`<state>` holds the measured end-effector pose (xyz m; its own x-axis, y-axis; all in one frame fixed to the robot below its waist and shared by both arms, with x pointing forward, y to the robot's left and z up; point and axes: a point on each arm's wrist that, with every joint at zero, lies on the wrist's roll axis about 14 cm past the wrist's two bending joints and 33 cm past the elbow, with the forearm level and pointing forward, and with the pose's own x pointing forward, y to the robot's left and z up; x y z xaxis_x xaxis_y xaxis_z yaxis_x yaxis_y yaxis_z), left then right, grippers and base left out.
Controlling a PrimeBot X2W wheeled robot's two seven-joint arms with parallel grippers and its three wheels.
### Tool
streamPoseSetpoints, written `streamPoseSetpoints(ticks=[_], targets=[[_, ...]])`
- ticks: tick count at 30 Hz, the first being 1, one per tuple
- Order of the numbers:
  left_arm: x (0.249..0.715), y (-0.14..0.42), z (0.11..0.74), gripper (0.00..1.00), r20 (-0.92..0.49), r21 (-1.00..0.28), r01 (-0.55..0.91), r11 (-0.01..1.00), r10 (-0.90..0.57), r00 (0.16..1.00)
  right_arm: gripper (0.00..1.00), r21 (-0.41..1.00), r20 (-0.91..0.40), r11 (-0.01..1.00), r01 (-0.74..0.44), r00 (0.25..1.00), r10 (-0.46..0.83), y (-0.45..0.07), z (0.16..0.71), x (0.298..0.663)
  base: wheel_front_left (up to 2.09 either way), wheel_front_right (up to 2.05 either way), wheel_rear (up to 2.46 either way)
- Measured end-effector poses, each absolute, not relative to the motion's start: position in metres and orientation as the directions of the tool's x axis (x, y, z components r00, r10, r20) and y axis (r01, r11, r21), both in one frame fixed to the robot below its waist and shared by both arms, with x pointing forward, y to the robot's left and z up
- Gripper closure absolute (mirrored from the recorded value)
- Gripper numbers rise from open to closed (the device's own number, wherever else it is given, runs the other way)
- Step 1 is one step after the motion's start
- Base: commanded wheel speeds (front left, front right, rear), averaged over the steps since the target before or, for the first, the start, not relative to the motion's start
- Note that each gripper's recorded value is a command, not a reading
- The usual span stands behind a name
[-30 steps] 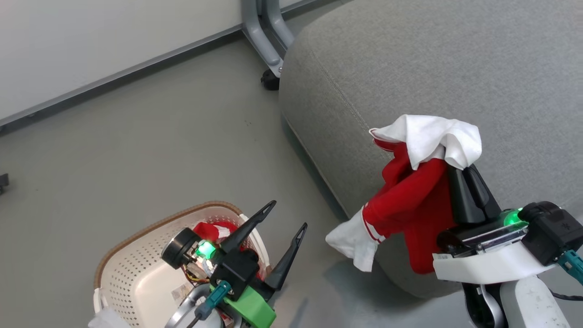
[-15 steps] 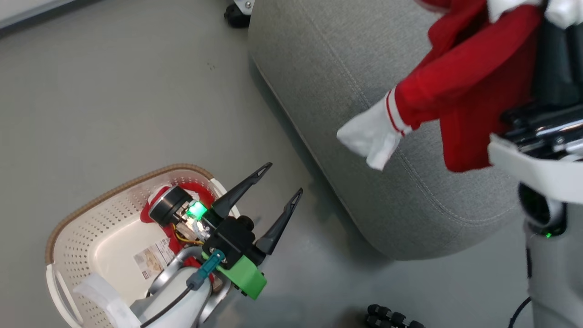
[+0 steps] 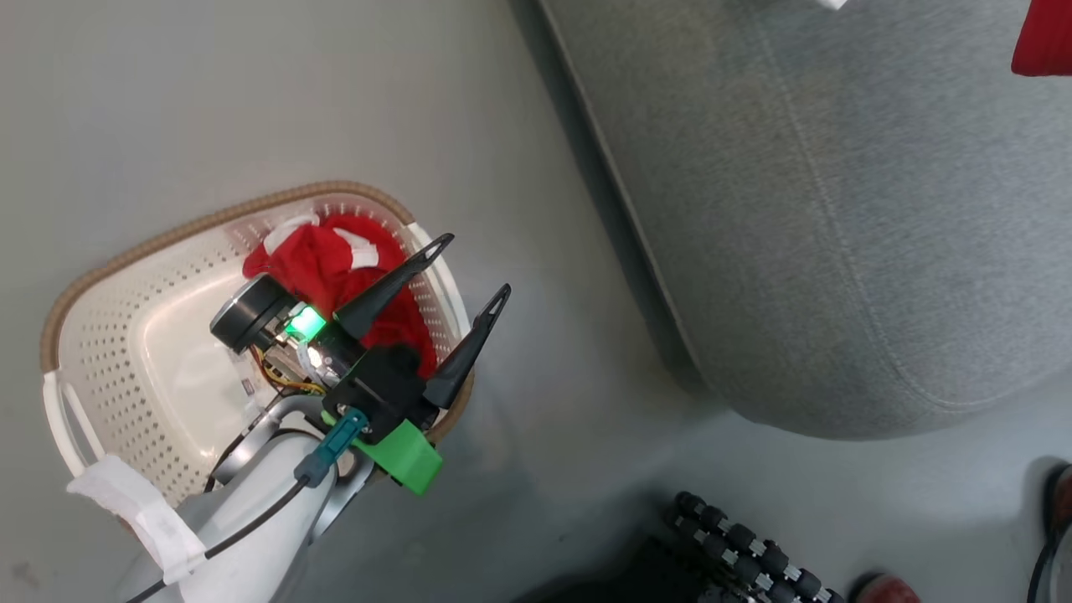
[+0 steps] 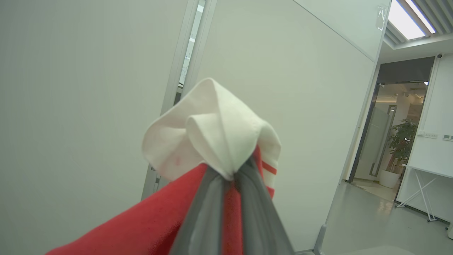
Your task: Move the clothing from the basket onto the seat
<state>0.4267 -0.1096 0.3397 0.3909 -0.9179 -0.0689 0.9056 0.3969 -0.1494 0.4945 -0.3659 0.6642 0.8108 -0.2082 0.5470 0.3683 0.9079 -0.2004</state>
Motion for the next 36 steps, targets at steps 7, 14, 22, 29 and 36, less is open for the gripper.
streamPoseSetpoints(ticks=[7,14,22,29,36], targets=[[0.424,-0.097,0.300,0.00,-0.138,-0.212,0.884,0.418,-0.908,0.396,1.00,-0.199,0.197,0.847,0.493,0.867,-0.458,-0.428,0.522,0.478,0.00,0.00,0.00],[0.414,-0.098,0.291,0.00,-0.165,-0.231,0.888,0.397,-0.916,0.367,0.81,-0.235,-0.050,0.807,0.542,0.822,-0.567,-0.449,0.442,0.438,0.00,0.00,0.00],[0.416,-0.107,0.321,0.00,-0.132,-0.238,0.875,0.422,-0.907,0.401,0.00,-0.232,-0.069,0.764,0.602,0.773,-0.631,-0.456,0.445,0.395,0.00,0.00,0.00],[0.427,-0.105,0.369,0.00,-0.070,-0.239,0.812,0.533,-0.843,0.533,0.00,-0.196,-0.113,0.779,0.596,0.775,-0.622,-0.427,0.437,0.354,0.00,0.00,0.00],[0.437,-0.080,0.404,0.00,-0.054,-0.253,0.697,0.671,-0.729,0.682,0.00,-0.104,-0.157,0.884,0.456,0.870,-0.467,-0.366,0.425,0.369,0.00,0.00,0.00]])
